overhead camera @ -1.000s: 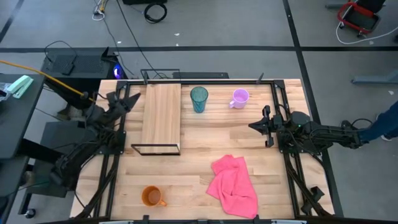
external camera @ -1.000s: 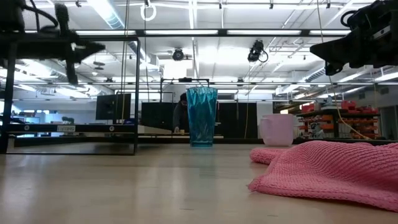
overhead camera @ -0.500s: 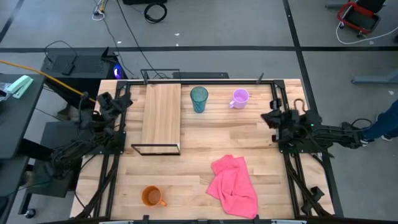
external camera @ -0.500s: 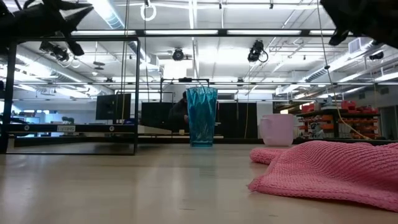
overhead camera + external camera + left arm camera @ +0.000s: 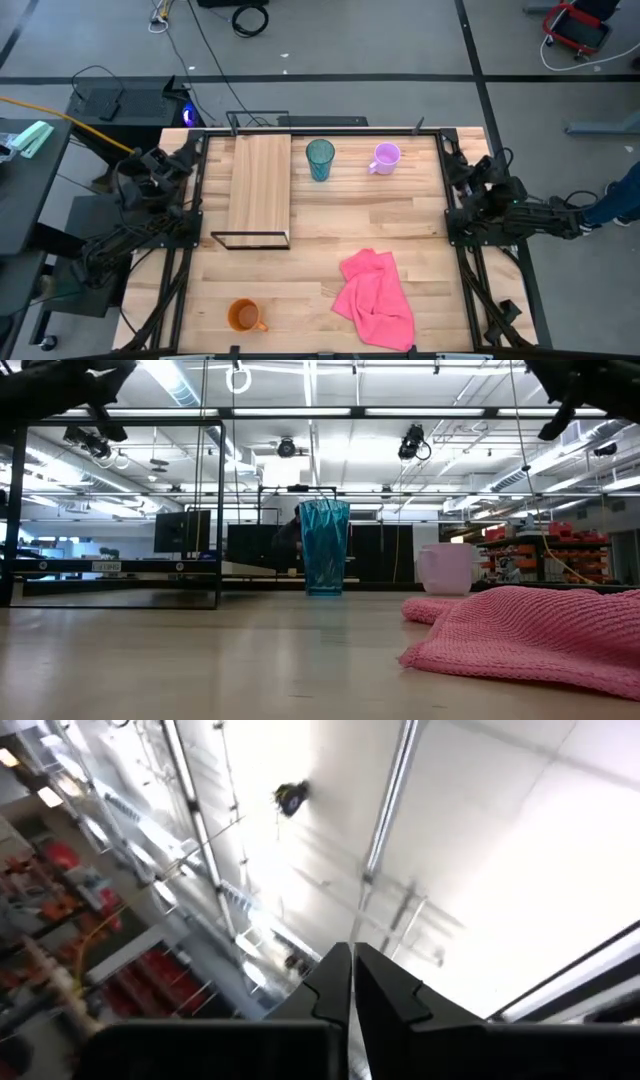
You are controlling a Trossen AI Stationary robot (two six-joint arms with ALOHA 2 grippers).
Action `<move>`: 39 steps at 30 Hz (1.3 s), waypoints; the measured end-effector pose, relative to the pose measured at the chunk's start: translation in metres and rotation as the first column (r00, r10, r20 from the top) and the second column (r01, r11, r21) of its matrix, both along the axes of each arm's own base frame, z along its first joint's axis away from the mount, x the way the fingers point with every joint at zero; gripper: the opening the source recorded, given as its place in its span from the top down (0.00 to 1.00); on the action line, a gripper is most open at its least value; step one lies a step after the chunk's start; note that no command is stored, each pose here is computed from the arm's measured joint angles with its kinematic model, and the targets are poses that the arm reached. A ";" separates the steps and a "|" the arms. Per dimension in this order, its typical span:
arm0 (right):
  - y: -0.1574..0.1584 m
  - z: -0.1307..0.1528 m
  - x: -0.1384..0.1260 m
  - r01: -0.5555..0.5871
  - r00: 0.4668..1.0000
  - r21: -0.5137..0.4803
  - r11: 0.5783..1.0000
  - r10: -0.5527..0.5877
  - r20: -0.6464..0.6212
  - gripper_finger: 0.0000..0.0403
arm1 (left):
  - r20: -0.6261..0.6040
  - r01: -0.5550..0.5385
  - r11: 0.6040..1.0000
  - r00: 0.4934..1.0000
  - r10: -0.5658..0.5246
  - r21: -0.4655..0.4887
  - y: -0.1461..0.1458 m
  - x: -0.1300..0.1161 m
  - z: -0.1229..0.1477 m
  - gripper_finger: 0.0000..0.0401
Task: Stack small to large cups/mugs on shelf
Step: Put the pink mug on the shelf
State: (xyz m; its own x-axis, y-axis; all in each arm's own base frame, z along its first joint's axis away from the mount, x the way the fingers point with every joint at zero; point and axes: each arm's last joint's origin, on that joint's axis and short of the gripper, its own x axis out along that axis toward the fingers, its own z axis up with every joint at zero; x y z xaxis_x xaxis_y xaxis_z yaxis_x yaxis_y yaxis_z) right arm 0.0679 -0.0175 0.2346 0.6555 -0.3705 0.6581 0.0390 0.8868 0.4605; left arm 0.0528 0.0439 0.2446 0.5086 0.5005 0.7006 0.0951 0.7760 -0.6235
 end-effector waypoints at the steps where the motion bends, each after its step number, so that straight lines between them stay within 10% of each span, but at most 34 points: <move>1: 0.000 0.000 0.000 -0.016 1.000 0.030 0.999 0.016 0.015 0.97 | 0.019 0.003 1.000 1.000 -0.003 0.011 -0.001 -0.001 0.001 0.95; 7: -0.001 0.001 0.001 -0.049 0.999 0.080 0.996 0.049 0.003 0.97 | 0.143 0.005 0.992 0.989 -0.023 0.126 -0.009 -0.011 0.012 0.97; 15: 0.000 0.046 -0.001 -0.011 0.947 0.130 0.991 0.052 -0.318 0.95 | 0.077 -0.025 0.971 0.997 0.006 0.238 -0.014 -0.013 0.034 0.95; 21: -0.003 0.068 0.010 0.089 0.759 0.270 0.959 0.110 -0.642 0.87 | -0.032 -0.040 0.968 0.998 0.049 0.247 -0.008 -0.005 0.038 0.94; 29: -0.013 0.022 0.065 0.346 0.466 0.431 0.834 0.246 -0.850 0.80 | -0.211 0.018 0.995 0.978 0.004 0.100 0.005 0.014 0.023 0.96; 39: -0.051 -0.021 0.102 0.597 0.308 0.392 0.700 0.251 -0.918 0.79 | -0.289 0.085 0.992 0.956 -0.056 0.089 0.010 0.023 0.018 0.91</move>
